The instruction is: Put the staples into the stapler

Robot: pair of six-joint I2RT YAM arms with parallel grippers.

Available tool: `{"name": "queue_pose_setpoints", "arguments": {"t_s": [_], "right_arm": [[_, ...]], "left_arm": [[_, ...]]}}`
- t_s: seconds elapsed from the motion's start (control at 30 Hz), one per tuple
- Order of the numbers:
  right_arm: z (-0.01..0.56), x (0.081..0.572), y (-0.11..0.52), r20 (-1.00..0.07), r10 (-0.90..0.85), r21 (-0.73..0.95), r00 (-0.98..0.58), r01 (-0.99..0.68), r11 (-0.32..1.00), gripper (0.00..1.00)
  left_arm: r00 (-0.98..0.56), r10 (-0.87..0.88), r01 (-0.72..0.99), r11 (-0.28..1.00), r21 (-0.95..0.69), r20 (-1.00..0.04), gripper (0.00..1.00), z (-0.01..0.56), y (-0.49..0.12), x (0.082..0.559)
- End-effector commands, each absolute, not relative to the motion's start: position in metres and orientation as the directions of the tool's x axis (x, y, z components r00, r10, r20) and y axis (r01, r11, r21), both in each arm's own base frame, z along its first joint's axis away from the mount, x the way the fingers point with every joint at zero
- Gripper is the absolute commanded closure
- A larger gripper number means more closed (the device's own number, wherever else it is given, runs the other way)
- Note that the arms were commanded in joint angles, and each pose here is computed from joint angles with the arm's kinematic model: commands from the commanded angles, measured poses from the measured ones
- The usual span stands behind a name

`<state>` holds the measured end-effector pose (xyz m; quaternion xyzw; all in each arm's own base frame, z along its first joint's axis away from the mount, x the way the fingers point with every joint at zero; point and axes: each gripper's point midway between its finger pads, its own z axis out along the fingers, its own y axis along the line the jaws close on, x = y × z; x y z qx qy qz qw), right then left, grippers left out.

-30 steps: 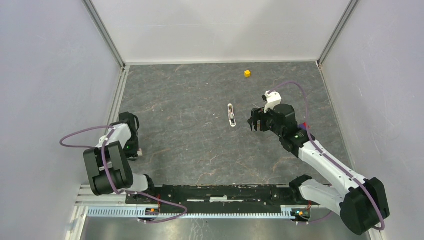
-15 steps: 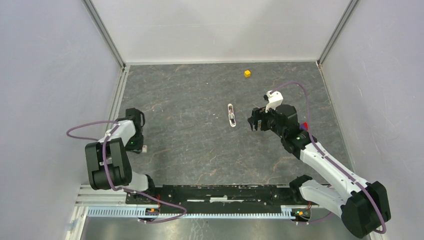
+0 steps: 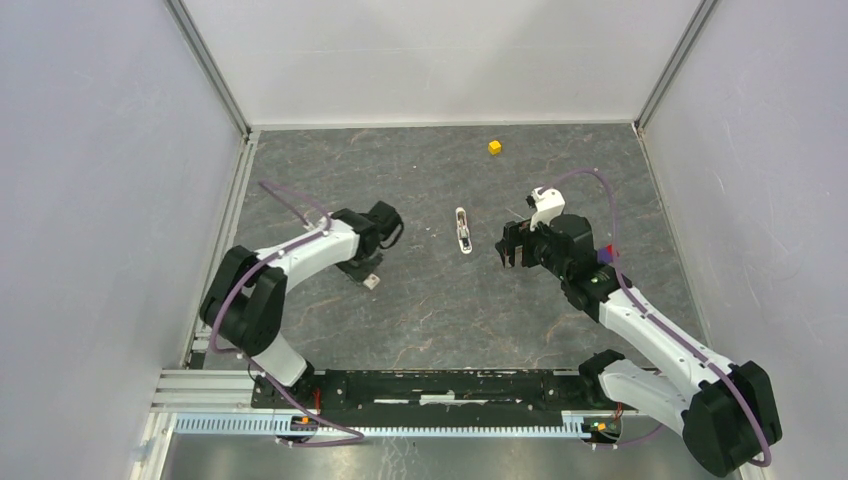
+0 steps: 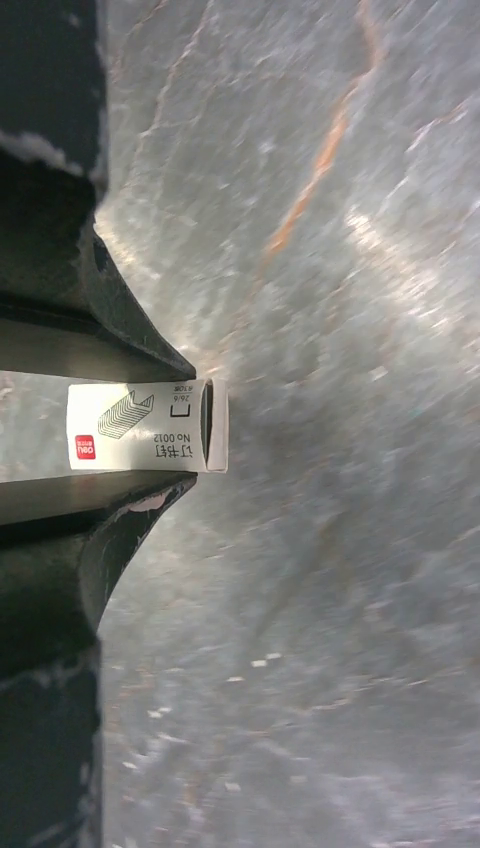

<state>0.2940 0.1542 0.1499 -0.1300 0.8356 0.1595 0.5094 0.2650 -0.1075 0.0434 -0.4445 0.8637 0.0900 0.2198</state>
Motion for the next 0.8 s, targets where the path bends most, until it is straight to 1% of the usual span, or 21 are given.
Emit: {"name": "queue_pose_setpoints", "arguments": {"t_s": [0.0,0.17,0.23,0.27,0.33,0.37,0.43,0.5,0.53,0.57,0.6,0.63,0.67,0.73,0.77], "right_arm": [[0.157,0.296,0.152,-0.913,-0.047,0.119,-0.404,-0.376,0.919,0.14],[0.153,0.293,0.153,-0.909,-0.041,0.132,-0.414,-0.379,0.916,0.14],[0.153,0.291,0.153,-0.909,-0.034,0.14,-0.416,-0.381,0.914,0.14],[0.154,0.29,0.153,-0.909,-0.031,0.144,-0.416,-0.382,0.913,0.14],[0.154,0.289,0.154,-0.908,-0.024,0.151,-0.418,-0.382,0.912,0.14],[0.155,0.288,0.154,-0.908,-0.022,0.155,-0.419,-0.383,0.911,0.14],[0.154,0.285,0.154,-0.904,-0.009,0.171,-0.428,-0.379,0.909,0.14],[0.156,0.279,0.162,-0.898,0.023,0.221,-0.439,-0.407,0.886,0.16],[0.153,0.275,0.166,-0.891,0.038,0.248,-0.453,-0.416,0.875,0.17],[0.154,0.273,0.172,-0.891,0.07,0.285,-0.449,-0.433,0.855,0.19],[0.152,0.267,0.178,-0.883,0.088,0.319,-0.462,-0.452,0.833,0.21],[0.152,0.265,0.183,-0.875,0.114,0.354,-0.47,-0.462,0.813,0.23],[0.148,0.26,0.188,-0.861,0.135,0.39,-0.491,-0.467,0.793,0.25],[0.147,0.255,0.198,-0.85,0.146,0.425,-0.506,-0.494,0.759,0.27],[0.146,0.253,0.201,-0.848,0.139,0.427,-0.512,-0.503,0.752,0.28]], "left_arm": [[-0.487,-0.725,-0.828,0.56,-0.006,-0.486,0.57,0.053,-0.131,0.245],[-0.389,-0.809,-0.875,0.474,-0.098,-0.441,0.51,0.051,-0.166,0.23],[-0.351,-0.84,-0.884,0.443,-0.148,-0.415,0.47,0.05,-0.179,0.23],[-0.333,-0.861,-0.891,0.42,-0.17,-0.385,0.43,0.048,-0.186,0.23],[-0.33,-0.882,-0.889,0.411,-0.205,-0.335,0.38,0.045,-0.198,0.231],[-0.333,-0.883,-0.884,0.415,-0.217,-0.332,0.35,0.049,-0.2,0.232],[-0.349,-0.85,-0.855,0.461,-0.238,-0.394,0.31,0.068,-0.192,0.239],[-0.362,-0.779,-0.82,0.527,-0.222,-0.512,0.27,0.091,-0.169,0.245],[-0.384,-0.73,-0.786,0.58,-0.215,-0.566,0.27,0.102,-0.159,0.251],[-0.398,-0.682,-0.76,0.62,-0.196,-0.614,0.27,0.11,-0.148,0.257],[-0.421,-0.643,-0.741,0.65,-0.166,-0.639,0.28,0.113,-0.137,0.259],[-0.459,-0.607,-0.701,0.696,-0.154,-0.649,0.28,0.113,-0.133,0.268],[-0.529,-0.543,-0.633,0.764,-0.123,-0.652,0.31,0.109,-0.13,0.276],[-0.556,-0.555,-0.686,0.727,-0.037,-0.619,0.42,0.098,-0.103,0.267],[-0.572,-0.543,-0.683,0.73,-0.009,-0.614,0.46,0.096,-0.094,0.266]]}}
